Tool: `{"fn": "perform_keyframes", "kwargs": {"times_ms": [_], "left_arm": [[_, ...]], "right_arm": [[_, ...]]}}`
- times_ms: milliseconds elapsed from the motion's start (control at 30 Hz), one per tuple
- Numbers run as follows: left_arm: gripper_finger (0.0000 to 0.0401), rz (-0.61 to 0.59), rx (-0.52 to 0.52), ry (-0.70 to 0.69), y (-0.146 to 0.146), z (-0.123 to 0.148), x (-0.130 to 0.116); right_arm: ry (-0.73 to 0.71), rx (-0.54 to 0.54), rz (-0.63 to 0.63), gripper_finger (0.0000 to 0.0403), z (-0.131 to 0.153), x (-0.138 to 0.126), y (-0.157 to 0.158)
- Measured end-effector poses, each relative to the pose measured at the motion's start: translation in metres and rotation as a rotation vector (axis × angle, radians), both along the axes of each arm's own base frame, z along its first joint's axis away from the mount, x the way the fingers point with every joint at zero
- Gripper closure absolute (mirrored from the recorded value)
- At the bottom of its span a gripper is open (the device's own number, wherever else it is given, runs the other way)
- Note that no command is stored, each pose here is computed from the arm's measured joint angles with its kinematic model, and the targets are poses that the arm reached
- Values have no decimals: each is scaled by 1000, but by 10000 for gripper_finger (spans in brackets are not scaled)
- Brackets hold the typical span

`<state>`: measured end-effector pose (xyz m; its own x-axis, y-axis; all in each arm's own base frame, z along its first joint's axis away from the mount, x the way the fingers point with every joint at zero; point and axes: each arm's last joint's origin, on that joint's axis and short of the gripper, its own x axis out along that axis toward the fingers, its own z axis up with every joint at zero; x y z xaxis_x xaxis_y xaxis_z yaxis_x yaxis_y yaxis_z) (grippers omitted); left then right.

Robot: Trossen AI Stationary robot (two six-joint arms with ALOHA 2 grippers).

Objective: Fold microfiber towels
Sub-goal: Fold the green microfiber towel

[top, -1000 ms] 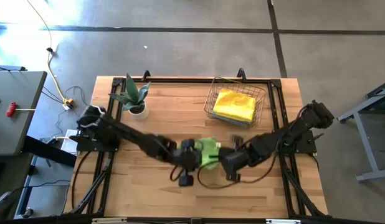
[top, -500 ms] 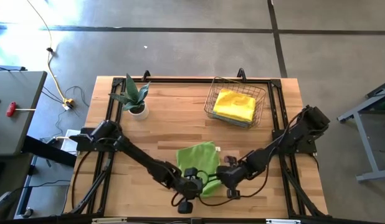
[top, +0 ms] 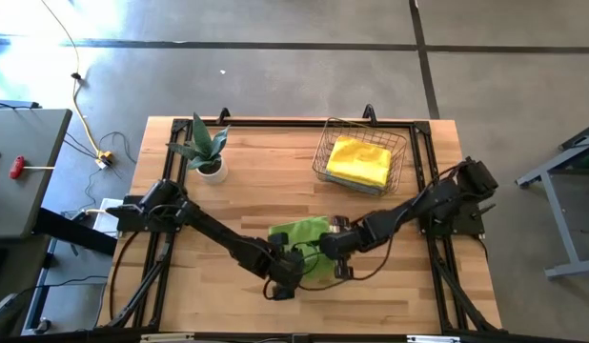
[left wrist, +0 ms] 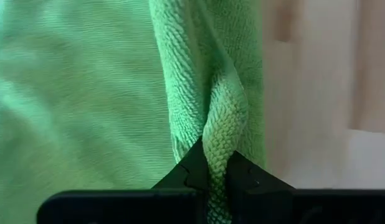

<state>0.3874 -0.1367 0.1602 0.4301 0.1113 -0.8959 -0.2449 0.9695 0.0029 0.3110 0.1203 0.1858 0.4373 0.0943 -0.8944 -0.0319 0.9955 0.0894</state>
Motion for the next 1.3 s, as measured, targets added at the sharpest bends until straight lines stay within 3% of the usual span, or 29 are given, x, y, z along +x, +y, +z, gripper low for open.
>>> {"fn": "perform_keyframes", "kwargs": {"times_ms": [167,367,800,900,1100,1233,1300], "left_arm": [[393,27,89,11,5,-1,-2],[393,73,187,6,13,-1,-2],[393,107,243,27,23,-1,-3],[393,106,245,30,23,-2,-3],[384,143,251,29,24,-2,-4],[366,150,257,40,25,-2,-5],[360,150,258,41,25,-2,-5]], "right_arm": [[37,-24,-62,400,-11,11,-24],[84,-65,-52,395,-27,18,-42],[44,-98,4,390,-26,23,-49],[43,-104,19,368,-26,23,-49],[38,-184,21,283,-25,23,-51],[48,-135,-23,252,-11,25,-48],[44,-98,17,252,-8,23,-39]]}}
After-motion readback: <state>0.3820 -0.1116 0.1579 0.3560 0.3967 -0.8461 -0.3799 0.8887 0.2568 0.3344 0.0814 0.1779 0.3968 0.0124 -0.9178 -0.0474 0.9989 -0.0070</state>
